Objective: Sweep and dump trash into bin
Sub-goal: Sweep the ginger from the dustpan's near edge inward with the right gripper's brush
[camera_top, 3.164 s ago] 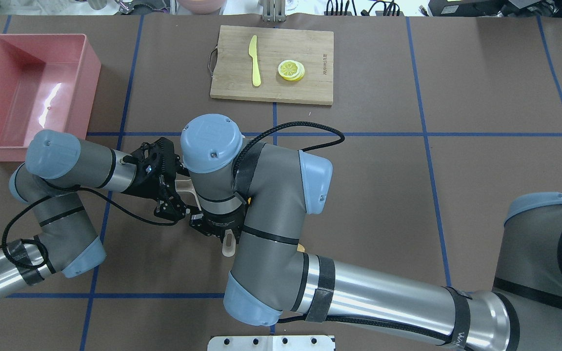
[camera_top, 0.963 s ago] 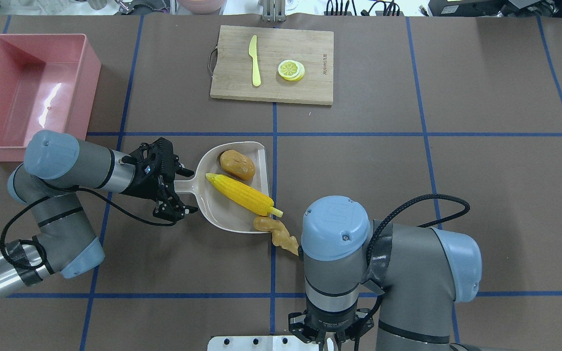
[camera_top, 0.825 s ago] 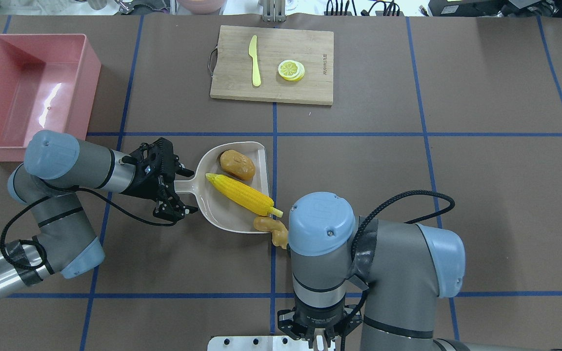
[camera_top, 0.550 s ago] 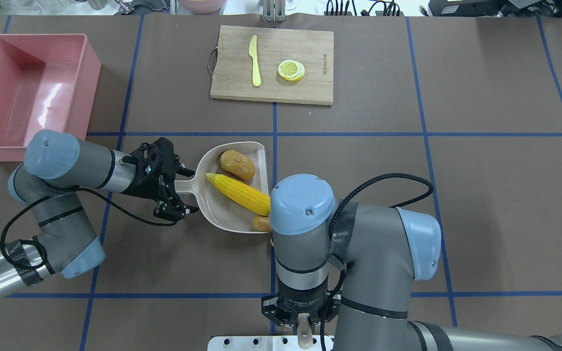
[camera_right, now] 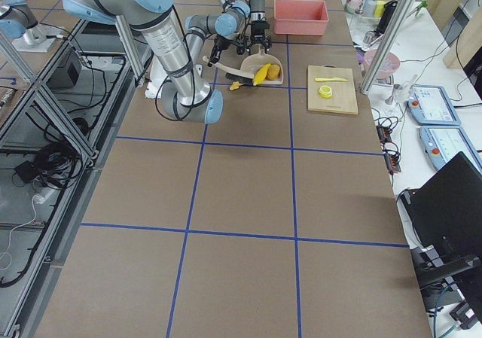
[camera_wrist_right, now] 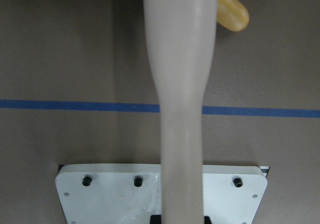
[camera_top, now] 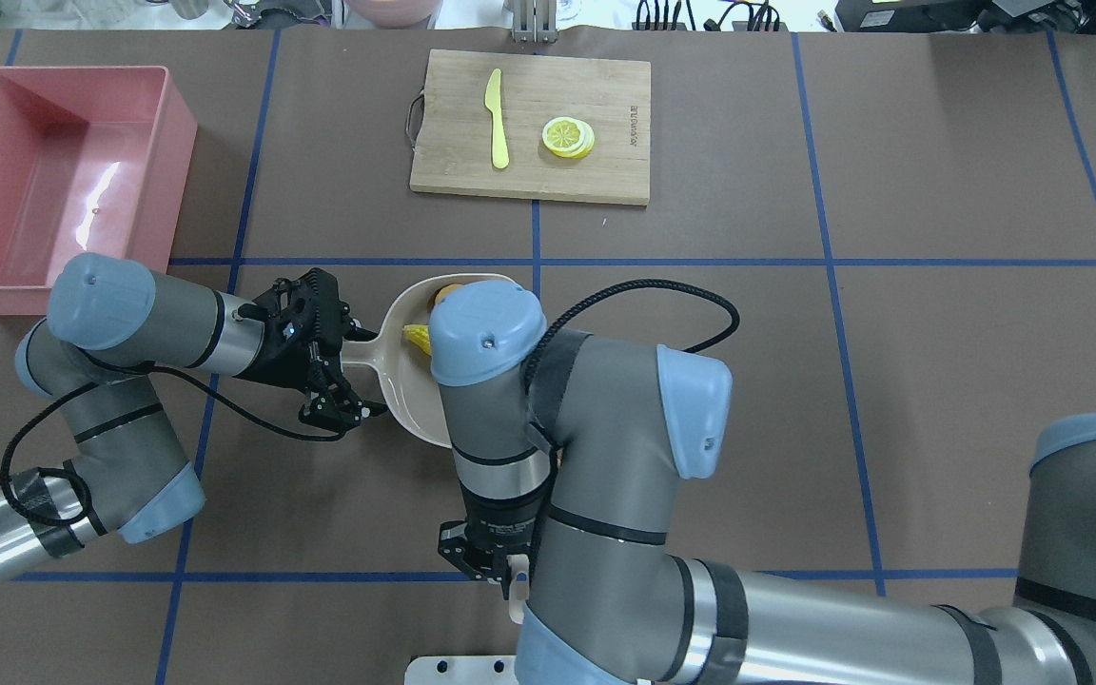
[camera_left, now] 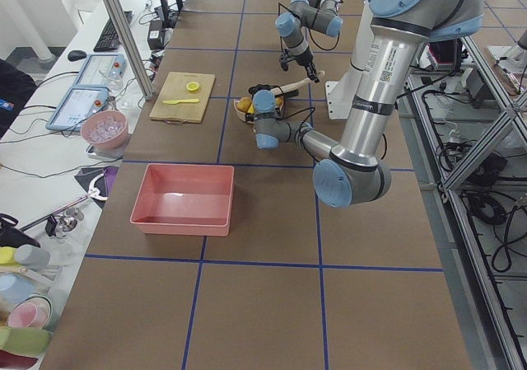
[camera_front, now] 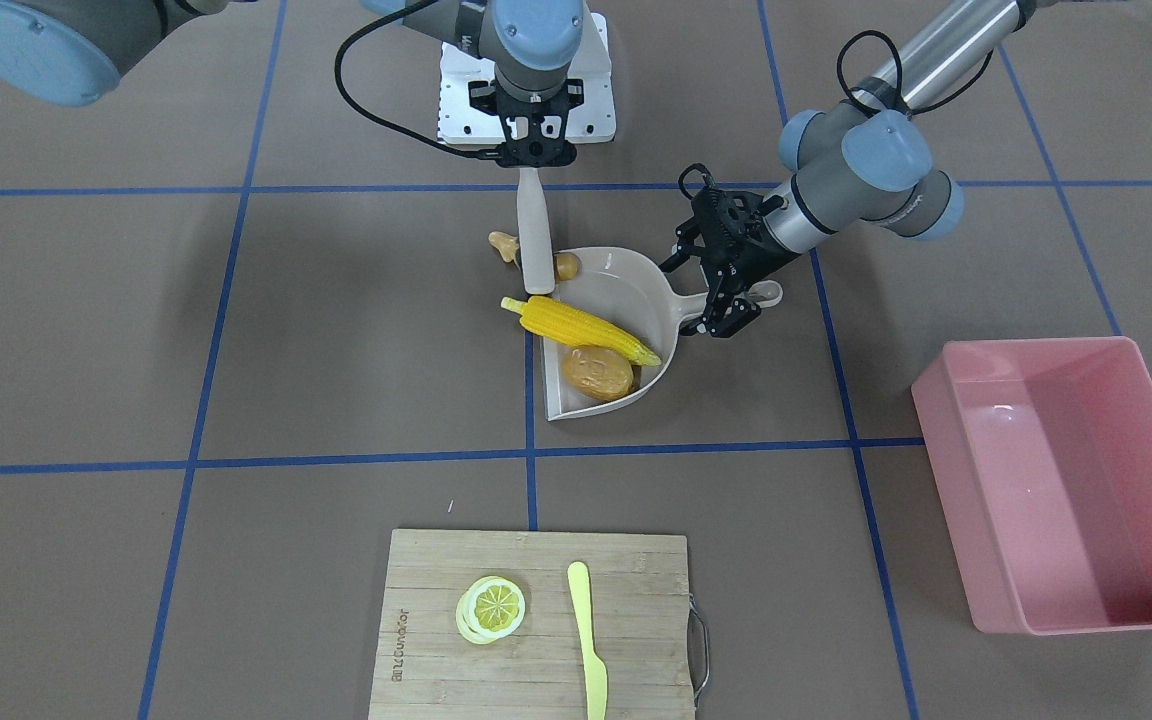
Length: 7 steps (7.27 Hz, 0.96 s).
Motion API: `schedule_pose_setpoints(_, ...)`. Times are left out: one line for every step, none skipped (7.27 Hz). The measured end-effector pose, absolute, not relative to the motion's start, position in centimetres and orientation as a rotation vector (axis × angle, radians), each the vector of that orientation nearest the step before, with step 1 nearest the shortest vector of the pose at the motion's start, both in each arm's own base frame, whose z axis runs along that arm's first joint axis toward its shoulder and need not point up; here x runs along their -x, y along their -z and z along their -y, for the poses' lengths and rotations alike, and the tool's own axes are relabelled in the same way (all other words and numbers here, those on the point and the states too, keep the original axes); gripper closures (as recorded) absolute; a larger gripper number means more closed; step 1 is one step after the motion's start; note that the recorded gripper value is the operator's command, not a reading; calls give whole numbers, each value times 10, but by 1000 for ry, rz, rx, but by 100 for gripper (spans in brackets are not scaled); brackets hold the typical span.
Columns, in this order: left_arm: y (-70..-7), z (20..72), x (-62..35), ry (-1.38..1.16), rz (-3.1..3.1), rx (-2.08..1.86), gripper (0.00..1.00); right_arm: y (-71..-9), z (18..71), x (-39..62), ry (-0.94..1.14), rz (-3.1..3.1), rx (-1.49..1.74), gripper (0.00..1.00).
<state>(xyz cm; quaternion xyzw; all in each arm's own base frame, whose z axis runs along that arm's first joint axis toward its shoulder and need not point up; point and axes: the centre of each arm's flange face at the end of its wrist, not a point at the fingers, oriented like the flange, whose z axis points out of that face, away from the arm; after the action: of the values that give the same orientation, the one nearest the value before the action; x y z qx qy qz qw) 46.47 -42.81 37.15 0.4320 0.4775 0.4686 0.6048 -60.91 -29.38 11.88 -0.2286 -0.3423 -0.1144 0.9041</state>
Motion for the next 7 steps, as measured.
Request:
schedule_pose_setpoints(-372, 428, -465, -1084, -1104, -999, 3, -104, 307, 621, 228, 707, 481, 100)
schedule_pose_setpoints(-372, 428, -465, -1084, -1104, -999, 3, -91, 319, 626, 219, 712, 492, 100)
schedule_pose_setpoints(-372, 428, -465, -1084, -1105, -1000, 3, -83, 326, 628, 213, 718, 498, 100)
schedule_pose_setpoints(-371, 428, -465, -1084, -1105, -1001, 3, -72, 332, 628, 209, 728, 502, 100)
schedule_pose_setpoints(-371, 428, -465, -1085, -1105, -1002, 3, -54, 343, 629, 200, 742, 513, 100)
schedule_pose_setpoints(-371, 428, -465, -1085, -1105, -1002, 3, -40, 355, 629, 188, 753, 524, 100)
schedule_pose_setpoints(-370, 428, -465, -1086, -1106, -1003, 3, -32, 362, 626, 175, 757, 531, 100)
